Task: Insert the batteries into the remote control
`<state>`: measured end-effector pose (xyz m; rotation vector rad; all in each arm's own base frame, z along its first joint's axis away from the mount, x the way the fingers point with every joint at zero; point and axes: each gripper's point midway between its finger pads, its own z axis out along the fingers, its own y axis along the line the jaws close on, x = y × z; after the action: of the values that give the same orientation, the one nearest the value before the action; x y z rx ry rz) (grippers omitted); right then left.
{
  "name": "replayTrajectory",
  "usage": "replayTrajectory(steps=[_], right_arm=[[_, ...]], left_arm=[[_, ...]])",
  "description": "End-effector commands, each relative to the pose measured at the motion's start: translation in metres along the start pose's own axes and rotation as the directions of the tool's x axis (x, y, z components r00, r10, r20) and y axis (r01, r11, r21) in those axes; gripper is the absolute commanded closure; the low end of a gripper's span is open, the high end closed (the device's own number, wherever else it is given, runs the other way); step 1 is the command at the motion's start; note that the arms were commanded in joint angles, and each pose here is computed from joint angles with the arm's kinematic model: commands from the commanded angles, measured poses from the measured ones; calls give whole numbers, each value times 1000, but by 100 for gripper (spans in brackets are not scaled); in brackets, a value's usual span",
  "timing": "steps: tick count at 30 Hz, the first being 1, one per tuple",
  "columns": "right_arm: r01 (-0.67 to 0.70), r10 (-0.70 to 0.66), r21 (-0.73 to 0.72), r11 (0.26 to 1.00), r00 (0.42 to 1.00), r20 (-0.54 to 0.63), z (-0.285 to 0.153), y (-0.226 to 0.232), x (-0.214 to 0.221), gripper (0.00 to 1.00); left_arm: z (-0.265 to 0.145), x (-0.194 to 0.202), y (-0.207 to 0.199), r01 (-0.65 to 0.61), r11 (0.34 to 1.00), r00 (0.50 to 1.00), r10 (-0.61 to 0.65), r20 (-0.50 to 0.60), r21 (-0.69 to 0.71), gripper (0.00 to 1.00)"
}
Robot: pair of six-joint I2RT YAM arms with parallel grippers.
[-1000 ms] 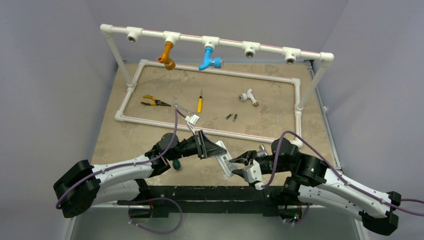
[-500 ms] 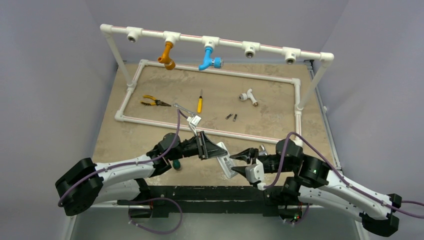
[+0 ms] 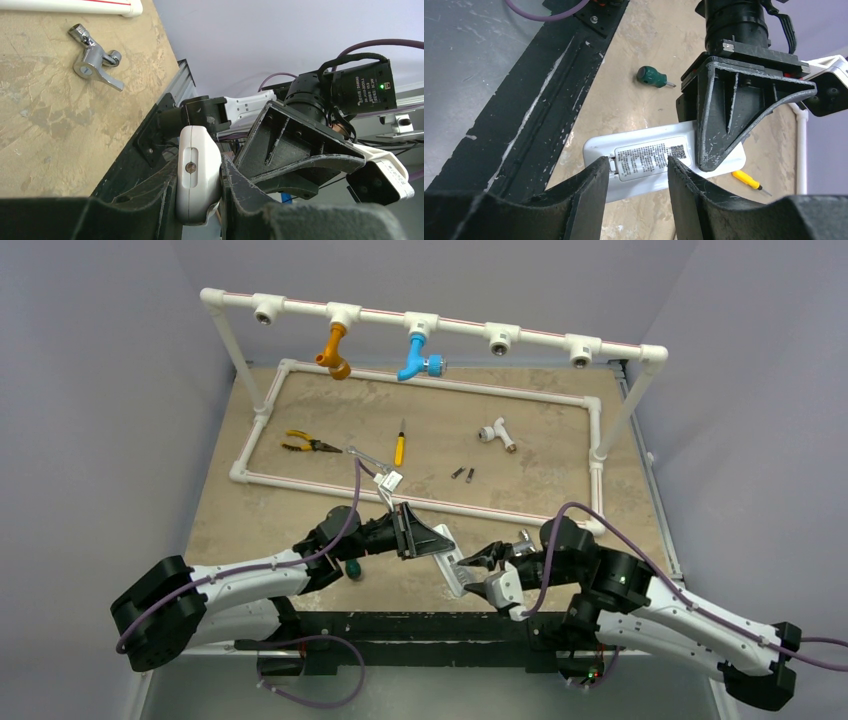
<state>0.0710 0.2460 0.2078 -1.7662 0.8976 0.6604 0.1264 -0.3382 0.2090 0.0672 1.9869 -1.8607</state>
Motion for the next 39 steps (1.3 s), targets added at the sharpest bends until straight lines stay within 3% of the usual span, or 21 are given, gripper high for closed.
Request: replayTrajectory(steps=[1, 19, 39], right_arm=[[16, -15, -15, 1000, 1000, 19, 0, -3, -9, 54], [62, -58, 109, 992, 997, -42, -5, -23, 3, 55], [91, -95, 169, 981, 995, 18, -12, -29, -10, 55]], left_arm=[[1, -6, -25, -20, 996, 1000, 19, 15, 88, 100], [2, -4, -29, -18, 994, 1000, 18, 1, 110, 100], [7, 1, -24, -9, 995, 1000, 11, -23, 96, 100]])
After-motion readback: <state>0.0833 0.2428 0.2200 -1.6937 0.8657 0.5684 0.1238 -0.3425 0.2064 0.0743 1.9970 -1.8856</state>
